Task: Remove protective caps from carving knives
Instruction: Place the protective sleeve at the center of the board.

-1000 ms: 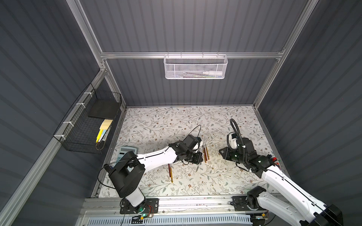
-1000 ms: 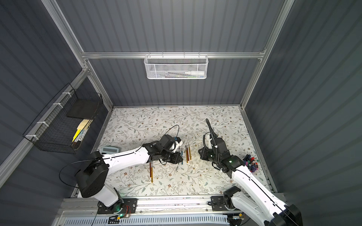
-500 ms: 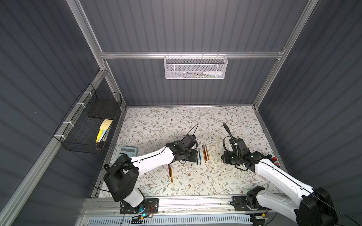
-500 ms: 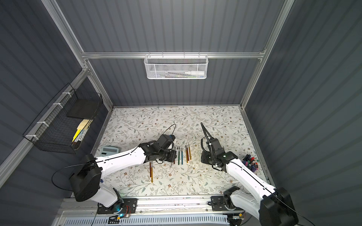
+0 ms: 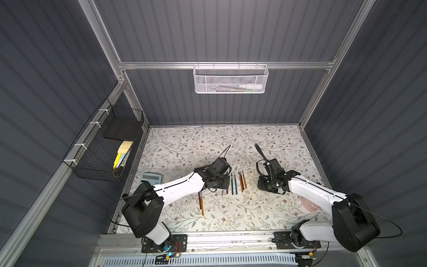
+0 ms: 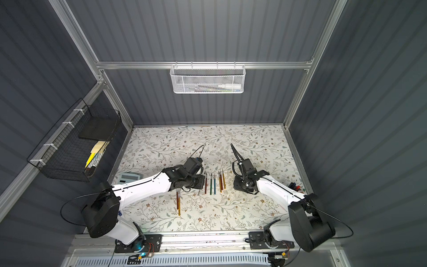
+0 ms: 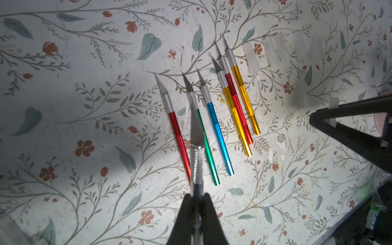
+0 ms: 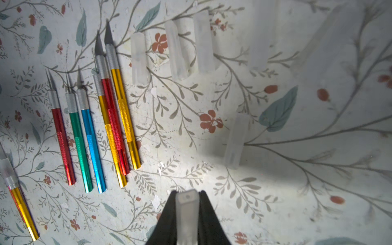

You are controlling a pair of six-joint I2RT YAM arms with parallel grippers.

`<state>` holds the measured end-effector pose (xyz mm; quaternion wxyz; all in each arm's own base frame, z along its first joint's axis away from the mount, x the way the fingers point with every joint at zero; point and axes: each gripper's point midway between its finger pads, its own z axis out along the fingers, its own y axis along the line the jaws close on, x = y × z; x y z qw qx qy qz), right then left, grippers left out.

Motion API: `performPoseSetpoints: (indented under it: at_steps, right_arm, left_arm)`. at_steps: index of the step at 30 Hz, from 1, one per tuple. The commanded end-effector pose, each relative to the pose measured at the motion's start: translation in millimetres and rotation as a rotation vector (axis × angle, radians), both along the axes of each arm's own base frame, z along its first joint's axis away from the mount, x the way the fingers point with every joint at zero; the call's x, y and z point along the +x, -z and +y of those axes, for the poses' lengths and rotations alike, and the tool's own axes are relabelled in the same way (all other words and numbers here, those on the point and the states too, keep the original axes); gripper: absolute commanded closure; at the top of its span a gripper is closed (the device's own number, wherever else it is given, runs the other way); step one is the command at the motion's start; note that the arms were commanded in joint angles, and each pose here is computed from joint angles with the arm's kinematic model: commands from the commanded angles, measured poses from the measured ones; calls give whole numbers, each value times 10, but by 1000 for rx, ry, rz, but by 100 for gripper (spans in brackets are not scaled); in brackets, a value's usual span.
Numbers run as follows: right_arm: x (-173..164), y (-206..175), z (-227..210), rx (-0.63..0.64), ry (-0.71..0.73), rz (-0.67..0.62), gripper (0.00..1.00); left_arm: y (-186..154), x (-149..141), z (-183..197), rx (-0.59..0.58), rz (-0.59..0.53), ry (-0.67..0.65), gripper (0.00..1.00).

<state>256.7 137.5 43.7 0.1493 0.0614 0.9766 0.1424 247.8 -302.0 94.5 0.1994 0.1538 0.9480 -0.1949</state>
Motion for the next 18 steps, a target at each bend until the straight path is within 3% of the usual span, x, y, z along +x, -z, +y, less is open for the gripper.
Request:
performPoseSetpoints:
  at_steps: [1, 18]
  right_arm:
    - [115, -15, 54, 8, 2, -12, 82]
    - [141, 165, 34, -55, 10, 33, 78]
  left_arm:
    - [31, 9, 117, 26, 6, -39, 100]
    - [79, 11, 130, 37, 11, -43, 100]
